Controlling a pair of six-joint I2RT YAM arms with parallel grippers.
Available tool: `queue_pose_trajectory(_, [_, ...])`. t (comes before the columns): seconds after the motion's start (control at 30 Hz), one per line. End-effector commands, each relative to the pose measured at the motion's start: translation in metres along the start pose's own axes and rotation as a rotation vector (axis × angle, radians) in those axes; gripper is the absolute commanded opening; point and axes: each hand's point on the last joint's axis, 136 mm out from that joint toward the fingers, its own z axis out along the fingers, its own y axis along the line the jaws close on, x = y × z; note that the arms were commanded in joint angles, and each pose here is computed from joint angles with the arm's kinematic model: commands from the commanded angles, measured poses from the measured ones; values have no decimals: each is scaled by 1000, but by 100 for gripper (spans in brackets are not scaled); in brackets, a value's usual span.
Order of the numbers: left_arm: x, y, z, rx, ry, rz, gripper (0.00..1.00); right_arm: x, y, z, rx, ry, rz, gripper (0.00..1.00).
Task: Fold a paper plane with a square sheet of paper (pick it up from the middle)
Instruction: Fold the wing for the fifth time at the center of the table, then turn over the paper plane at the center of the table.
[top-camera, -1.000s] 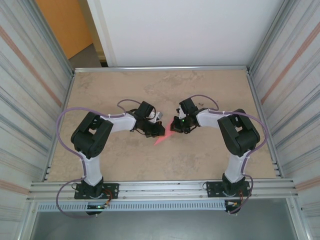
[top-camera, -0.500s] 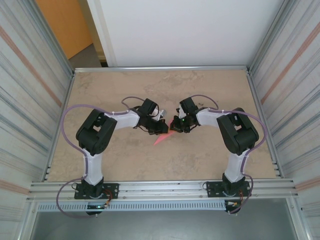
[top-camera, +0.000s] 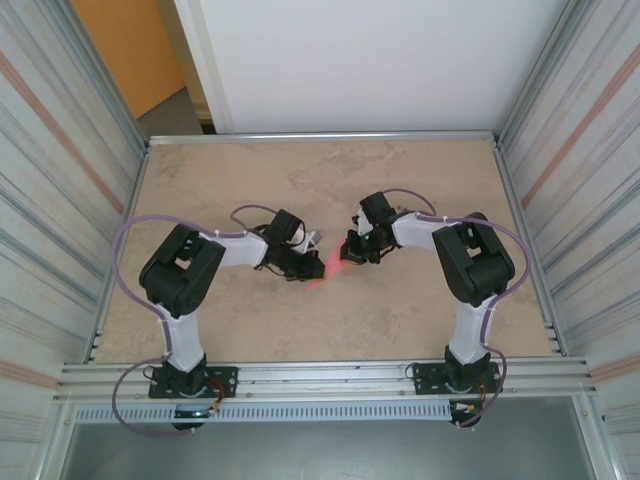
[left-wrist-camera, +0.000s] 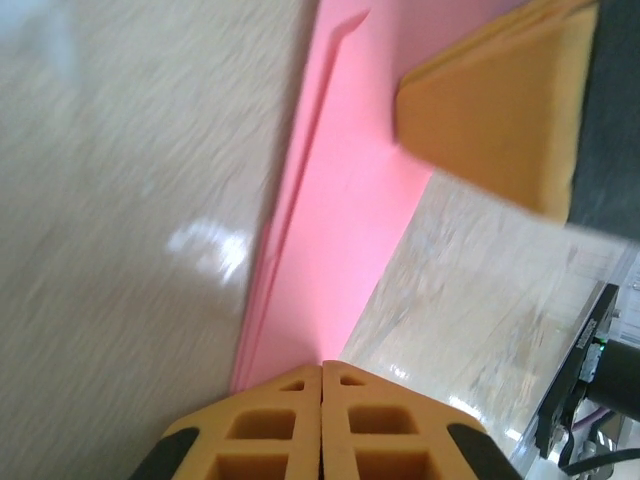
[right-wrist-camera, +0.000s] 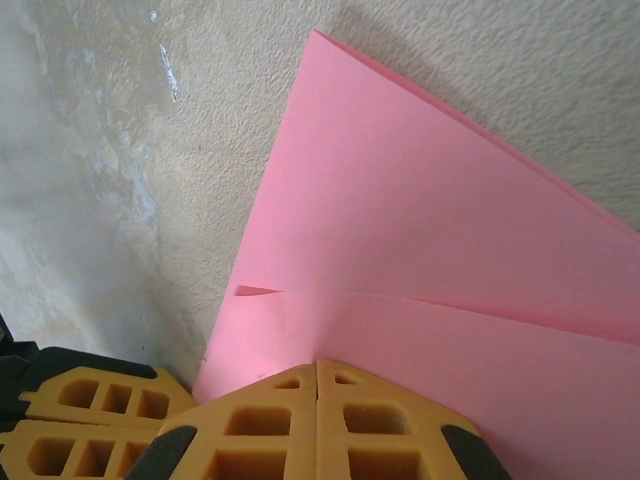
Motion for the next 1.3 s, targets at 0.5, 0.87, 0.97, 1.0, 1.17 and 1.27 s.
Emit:
queue_pose_trajectory(0.5, [6, 0, -114, -126, -182, -26, 46, -19, 36, -78, 183, -182, -3, 47])
queue_pose_trajectory(0.87, [-10, 32, -192, -388, -410, -15, 89, 1, 22, -82, 362, -281, 292, 68])
queue_pose_trajectory(0.97, [-9, 37, -196, -400, -423, -12, 94, 1, 22, -69, 407, -282, 337, 69])
queue_pose_trajectory(1.0, [-9, 37, -195, -395, -422, -12, 95, 1, 22, -65, 423, -278, 349, 70])
queue_pose_trajectory(1.17, [-8, 39, -193, -392, -422, -18, 99, -1, 20, -49, 503, -292, 412, 75])
queue_pose_trajectory(1.27, [-6, 44, -196, -417, -432, -25, 99, -1, 16, -40, 556, -293, 436, 77])
